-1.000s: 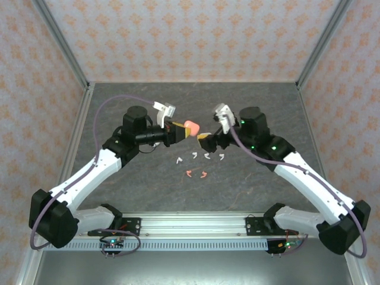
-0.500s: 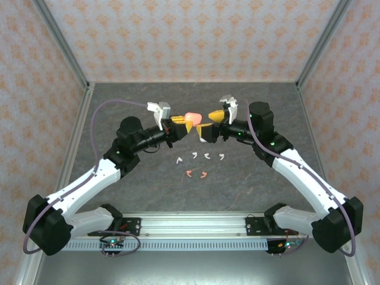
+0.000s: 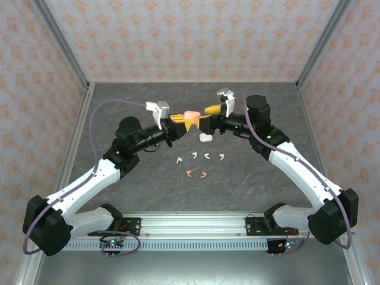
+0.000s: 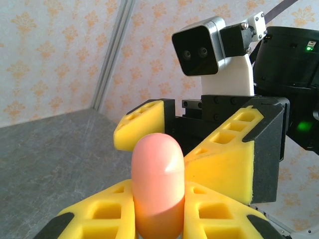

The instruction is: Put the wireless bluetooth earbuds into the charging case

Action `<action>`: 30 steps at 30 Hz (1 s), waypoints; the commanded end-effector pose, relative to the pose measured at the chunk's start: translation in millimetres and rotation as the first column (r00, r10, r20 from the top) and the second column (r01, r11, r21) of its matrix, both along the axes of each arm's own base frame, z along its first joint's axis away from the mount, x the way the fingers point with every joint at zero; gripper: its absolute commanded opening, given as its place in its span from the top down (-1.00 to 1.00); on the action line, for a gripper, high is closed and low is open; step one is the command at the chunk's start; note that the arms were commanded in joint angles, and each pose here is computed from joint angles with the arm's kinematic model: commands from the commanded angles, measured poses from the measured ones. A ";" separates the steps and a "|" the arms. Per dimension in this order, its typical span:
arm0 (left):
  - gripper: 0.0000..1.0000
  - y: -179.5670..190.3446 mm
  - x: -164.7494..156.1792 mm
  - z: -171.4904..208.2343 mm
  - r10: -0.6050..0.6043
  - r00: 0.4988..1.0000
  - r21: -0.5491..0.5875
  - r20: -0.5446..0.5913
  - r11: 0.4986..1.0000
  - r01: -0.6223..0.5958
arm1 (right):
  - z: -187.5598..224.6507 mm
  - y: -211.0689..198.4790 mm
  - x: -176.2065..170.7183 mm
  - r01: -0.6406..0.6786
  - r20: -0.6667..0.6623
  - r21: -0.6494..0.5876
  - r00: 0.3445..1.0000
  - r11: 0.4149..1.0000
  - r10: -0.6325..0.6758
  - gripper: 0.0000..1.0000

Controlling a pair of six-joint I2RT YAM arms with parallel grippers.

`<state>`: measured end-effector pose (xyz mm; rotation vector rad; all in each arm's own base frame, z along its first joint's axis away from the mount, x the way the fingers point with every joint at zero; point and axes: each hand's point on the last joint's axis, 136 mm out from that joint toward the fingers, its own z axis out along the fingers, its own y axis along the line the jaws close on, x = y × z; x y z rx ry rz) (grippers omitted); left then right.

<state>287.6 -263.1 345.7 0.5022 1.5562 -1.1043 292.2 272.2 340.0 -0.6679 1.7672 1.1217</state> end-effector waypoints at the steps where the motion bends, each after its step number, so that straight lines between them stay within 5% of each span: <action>1: 1.00 -3.1 -12.3 15.9 -0.036 0.997 -0.015 0.074 0.999 0.038 | 23.2 -2.6 13.0 0.037 0.060 0.028 0.997 0.999 -0.039 -0.61; 21: 1.00 -3.5 -11.3 6.9 -0.033 0.997 0.012 0.063 0.999 0.032 | 27.6 -2.4 29.3 0.057 0.050 -0.003 0.997 0.998 -0.057 -0.54; 30: 1.00 4.6 -5.3 -3.4 0.033 0.998 0.040 0.049 0.999 -0.035 | 40.2 -12.0 10.6 0.047 0.068 -0.018 0.997 0.999 -0.046 -0.55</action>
